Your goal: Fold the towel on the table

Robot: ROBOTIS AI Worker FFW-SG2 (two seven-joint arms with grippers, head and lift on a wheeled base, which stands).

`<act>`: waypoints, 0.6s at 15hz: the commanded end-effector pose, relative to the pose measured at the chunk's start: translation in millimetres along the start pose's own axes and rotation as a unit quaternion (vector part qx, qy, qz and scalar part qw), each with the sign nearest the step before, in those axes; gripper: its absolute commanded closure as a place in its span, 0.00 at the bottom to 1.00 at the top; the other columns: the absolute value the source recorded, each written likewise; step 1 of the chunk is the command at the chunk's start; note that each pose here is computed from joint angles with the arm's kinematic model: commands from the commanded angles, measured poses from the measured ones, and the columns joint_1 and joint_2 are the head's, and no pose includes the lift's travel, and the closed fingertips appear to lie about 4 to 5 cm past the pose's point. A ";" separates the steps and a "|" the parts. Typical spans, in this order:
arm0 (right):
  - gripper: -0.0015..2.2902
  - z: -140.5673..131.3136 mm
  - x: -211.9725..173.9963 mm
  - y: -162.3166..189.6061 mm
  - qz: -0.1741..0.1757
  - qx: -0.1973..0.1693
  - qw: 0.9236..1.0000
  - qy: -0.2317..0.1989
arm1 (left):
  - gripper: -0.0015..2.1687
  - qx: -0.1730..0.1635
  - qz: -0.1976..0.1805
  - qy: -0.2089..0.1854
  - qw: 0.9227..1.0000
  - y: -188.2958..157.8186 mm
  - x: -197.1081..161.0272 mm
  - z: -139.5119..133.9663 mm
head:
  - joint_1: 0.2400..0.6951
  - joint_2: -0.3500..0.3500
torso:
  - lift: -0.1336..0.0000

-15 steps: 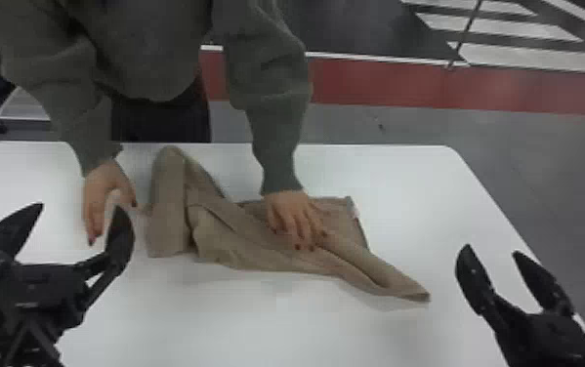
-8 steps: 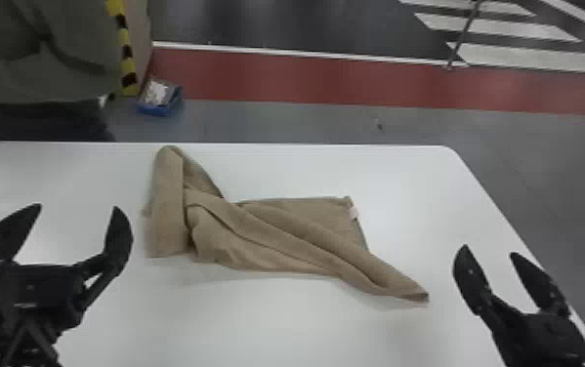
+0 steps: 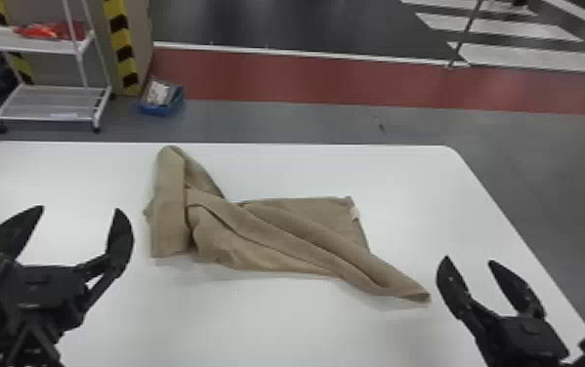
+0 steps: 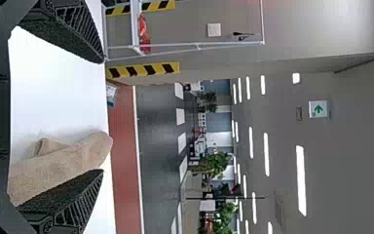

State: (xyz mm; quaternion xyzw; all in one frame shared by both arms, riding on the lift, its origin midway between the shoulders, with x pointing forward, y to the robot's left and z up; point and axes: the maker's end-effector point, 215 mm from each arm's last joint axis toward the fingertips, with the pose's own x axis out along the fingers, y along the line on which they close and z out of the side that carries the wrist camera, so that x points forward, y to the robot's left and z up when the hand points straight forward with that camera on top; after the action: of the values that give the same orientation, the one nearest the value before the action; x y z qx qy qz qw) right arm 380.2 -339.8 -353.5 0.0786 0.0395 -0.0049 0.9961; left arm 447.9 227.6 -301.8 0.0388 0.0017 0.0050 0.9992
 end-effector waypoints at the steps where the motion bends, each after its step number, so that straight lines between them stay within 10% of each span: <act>1: 0.09 -3.2 0.8 0.6 0.001 0.000 1.000 0.004 | 0.04 0.000 0.000 0.001 1.000 0.2 0.1 -1.5 | 1.00 0.28 | 0.04; 9: 0.09 -3.8 -2.0 1.9 0.002 0.000 1.000 0.007 | 0.04 -0.019 -0.016 0.045 0.999 -13.2 8.7 -46.2 | 1.00 0.28 | 0.04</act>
State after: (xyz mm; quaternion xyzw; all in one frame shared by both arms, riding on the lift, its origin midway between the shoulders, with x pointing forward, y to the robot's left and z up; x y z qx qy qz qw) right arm 378.1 -337.5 -356.0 0.0798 0.0447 -0.0027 0.9958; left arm 456.7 221.0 -349.2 0.0202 0.0484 -0.0076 0.9986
